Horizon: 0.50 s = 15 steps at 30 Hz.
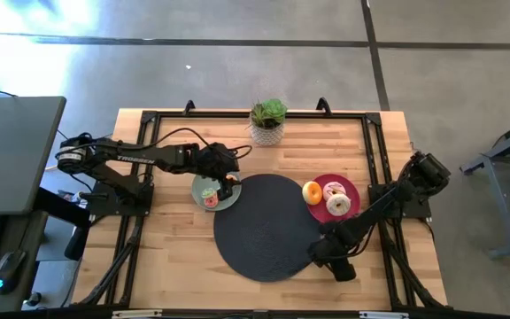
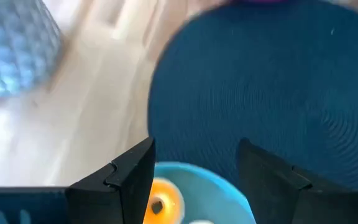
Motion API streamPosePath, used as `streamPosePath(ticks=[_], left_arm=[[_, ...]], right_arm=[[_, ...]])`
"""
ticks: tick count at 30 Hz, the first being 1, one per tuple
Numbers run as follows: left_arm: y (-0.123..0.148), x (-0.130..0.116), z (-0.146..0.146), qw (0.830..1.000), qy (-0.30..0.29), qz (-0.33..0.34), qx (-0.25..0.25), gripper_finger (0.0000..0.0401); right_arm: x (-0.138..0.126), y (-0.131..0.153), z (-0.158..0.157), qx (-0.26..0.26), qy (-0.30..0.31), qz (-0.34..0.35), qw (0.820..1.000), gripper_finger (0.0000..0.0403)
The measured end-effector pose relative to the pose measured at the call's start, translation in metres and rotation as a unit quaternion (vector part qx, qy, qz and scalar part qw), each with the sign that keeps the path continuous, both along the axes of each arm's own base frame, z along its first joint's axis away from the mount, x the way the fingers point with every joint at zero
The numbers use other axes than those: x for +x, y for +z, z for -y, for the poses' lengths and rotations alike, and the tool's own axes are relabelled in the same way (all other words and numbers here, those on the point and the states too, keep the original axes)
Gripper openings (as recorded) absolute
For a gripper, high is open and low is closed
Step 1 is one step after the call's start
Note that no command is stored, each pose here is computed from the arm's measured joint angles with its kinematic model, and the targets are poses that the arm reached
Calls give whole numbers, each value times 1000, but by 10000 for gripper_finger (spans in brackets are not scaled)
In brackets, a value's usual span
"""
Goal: Pick & Place donuts
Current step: Put the small green donut on the blue plate
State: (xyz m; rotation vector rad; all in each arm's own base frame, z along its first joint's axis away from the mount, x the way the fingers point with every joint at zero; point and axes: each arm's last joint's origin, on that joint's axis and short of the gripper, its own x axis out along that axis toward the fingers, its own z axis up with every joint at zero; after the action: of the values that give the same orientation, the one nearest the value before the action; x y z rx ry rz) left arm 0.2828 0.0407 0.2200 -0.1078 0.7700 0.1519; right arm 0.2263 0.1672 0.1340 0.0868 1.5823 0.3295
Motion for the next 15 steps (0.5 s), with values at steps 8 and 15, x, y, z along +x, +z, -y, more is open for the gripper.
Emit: streamPosePath(ticks=[8, 15], left_arm=[[50, -13, 0, 996, -8, 63, 55, 214], [114, -41, 3, 984, -9, 136, 114, 214]], right_arm=[[9, 20, 18, 28, -29, 42, 998, 38], [31, 59, 57, -59, -29, 244, 968, 24]])
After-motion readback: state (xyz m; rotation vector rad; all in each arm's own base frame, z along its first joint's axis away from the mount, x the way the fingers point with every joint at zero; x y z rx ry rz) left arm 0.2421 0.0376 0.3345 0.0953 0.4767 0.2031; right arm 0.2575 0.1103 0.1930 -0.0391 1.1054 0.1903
